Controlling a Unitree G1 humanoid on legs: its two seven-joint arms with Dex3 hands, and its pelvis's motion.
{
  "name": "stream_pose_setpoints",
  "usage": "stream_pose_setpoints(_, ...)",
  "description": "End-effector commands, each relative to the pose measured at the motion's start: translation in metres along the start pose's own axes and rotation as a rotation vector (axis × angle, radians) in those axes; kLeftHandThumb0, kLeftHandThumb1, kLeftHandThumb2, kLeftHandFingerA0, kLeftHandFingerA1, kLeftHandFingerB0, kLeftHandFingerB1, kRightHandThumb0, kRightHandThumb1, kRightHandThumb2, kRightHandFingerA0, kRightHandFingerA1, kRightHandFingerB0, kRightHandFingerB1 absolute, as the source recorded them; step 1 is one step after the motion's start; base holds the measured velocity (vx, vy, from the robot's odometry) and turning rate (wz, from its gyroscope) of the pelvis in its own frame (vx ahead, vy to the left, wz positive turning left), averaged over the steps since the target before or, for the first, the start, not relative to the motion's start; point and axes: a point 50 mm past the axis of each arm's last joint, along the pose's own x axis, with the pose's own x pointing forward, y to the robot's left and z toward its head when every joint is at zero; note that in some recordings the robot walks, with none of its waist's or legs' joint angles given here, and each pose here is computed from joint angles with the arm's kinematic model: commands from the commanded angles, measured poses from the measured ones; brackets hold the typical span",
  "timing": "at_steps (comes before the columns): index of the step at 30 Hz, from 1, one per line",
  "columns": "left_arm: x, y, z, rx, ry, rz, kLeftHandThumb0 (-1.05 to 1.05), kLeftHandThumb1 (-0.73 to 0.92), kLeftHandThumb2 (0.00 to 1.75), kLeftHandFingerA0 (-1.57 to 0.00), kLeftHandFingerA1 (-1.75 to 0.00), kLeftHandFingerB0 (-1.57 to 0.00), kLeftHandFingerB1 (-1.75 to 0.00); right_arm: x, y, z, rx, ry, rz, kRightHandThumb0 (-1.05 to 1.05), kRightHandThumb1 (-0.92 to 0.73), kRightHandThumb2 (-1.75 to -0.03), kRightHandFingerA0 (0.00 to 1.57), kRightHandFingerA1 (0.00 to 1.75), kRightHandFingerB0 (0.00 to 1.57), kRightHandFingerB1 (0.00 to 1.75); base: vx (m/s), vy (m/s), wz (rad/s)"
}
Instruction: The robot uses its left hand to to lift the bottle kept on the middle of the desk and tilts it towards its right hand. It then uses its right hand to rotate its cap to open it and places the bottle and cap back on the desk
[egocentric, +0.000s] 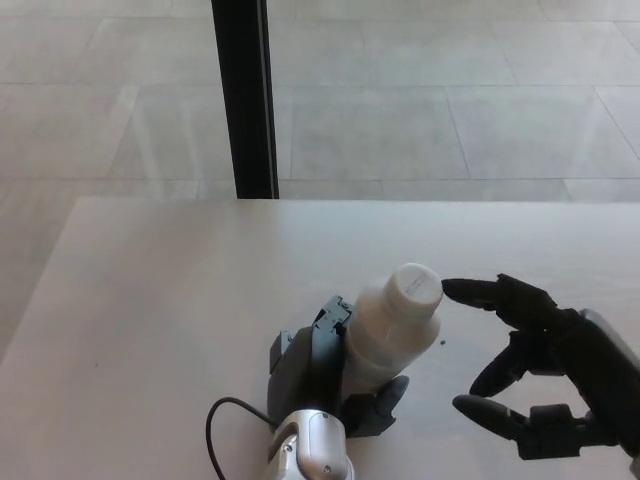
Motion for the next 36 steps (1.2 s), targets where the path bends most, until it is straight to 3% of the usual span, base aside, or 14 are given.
stream_pose_setpoints(1,-0.01,-0.01,-0.03,0.066,0.17,-0.044,-0.1,0.77,0.94,-0.78,-1.75,-0.6,-1.5,0.006,-0.001,-0.002,-0.071,0.052,-0.016,-0.6,-0.56,-0.57,0.86,0.91,0.34,0.35,0.0,0.0,0.0)
stream_pose_setpoints(5,-0.011,-0.01,-0.031,0.094,0.161,-0.037,-0.06,0.78,0.99,-0.77,-1.75,-0.59,-1.53,0.013,-0.004,0.001,-0.091,0.061,-0.034,-0.62,-0.58,-0.58,0.89,0.93,0.35,0.36,0.0,0.0,0.0)
stream_pose_setpoints(6,-0.011,-0.01,-0.033,0.086,0.163,-0.024,-0.04,0.75,1.04,-0.68,-1.75,-0.52,-1.03,0.016,-0.007,0.002,-0.119,0.075,-0.068,-0.63,-0.59,-0.58,0.9,0.94,0.35,0.38,0.0,0.0,0.0)
stream_pose_setpoints(10,-0.012,-0.01,-0.035,0.085,0.174,-0.016,-0.04,0.76,0.99,-0.66,-1.74,-0.6,-0.96,0.019,-0.012,0.003,-0.131,0.093,-0.12,-0.62,-0.59,-0.58,0.87,1.03,0.36,0.4,0.0,0.0,0.0)
stream_pose_setpoints(11,-0.012,-0.009,-0.036,0.085,0.174,-0.014,-0.02,0.64,1.19,-0.95,-1.09,-0.55,-0.77,0.021,-0.015,0.003,-0.123,0.092,-0.149,-0.62,-0.59,-0.58,0.86,1.04,0.36,0.4,0.0,0.0,0.0)
stream_pose_setpoints(18,-0.01,-0.01,-0.035,0.093,0.151,-0.006,-0.02,0.66,1.21,-0.98,-1.1,-0.64,-0.83,0.023,-0.017,0.009,-0.117,0.051,-0.159,-0.57,-0.57,-0.57,0.91,1.0,0.4,0.4,0.0,0.0,0.0)
stream_pose_setpoints(19,-0.01,-0.01,-0.035,0.093,0.154,-0.005,-0.05,0.75,1.01,-0.68,-1.73,-0.62,-1.02,0.024,-0.015,0.012,-0.116,0.022,-0.155,-0.58,-0.57,-0.57,0.93,1.01,0.42,0.41,0.0,0.0,0.0)
stream_pose_setpoints(22,-0.01,-0.011,-0.035,0.099,0.145,-0.008,-0.05,0.77,0.97,-0.68,-1.74,-0.62,-1.07,0.025,-0.014,0.013,-0.112,0.009,-0.152,-0.58,-0.57,-0.57,0.94,1.02,0.42,0.41,0.0,0.0,0.0)
stream_pose_setpoints(23,-0.009,-0.011,-0.034,0.093,0.146,-0.004,-0.07,0.81,0.79,-0.75,-1.48,-0.53,-0.79,0.026,-0.013,0.015,-0.111,-0.002,-0.148,-0.58,-0.58,-0.58,0.95,1.03,0.43,0.4,0.0,0.0,0.0)
stream_pose_setpoints(25,-0.009,-0.011,-0.034,0.084,0.153,0.001,-0.07,0.83,0.77,-0.77,-1.49,-0.56,-0.85,0.026,-0.01,0.017,-0.106,-0.021,-0.137,-0.66,-0.48,-0.86,0.95,1.01,0.37,0.52,0.0,0.0,0.0)
stream_pose_setpoints(27,-0.01,-0.011,-0.034,0.092,0.144,-0.001,-0.09,0.81,0.78,-0.67,-1.15,-0.51,-0.74,0.025,-0.006,0.018,-0.093,-0.034,-0.12,-0.59,-0.58,-0.58,0.94,1.04,0.43,0.4,0.0,0.0,0.0)
stream_pose_setpoints(30,-0.011,-0.01,-0.035,0.099,0.137,0.0,-0.06,0.81,0.78,-0.71,-1.33,-0.55,-0.79,0.024,-0.001,0.019,-0.11,-0.039,-0.102,-0.64,-0.59,-0.58,0.93,1.03,0.42,0.41,0.0,0.0,0.0)
stream_pose_setpoints(31,-0.01,-0.01,-0.035,0.123,0.12,-0.001,-0.06,0.78,0.79,-0.68,-1.12,-0.51,-0.73,0.023,0.0,0.019,-0.118,-0.036,-0.094,-0.65,-0.59,-0.58,0.92,1.02,0.42,0.41,0.0,0.0,0.0)
stream_pose_setpoints(36,-0.013,-0.01,-0.039,0.128,0.105,0.005,-0.06,0.79,0.79,-0.62,-1.01,-0.45,-0.68,0.022,0.008,0.022,-0.136,-0.04,-0.053,-0.68,-0.6,-0.59,0.91,1.0,0.41,0.41,0.0,0.0,0.0)
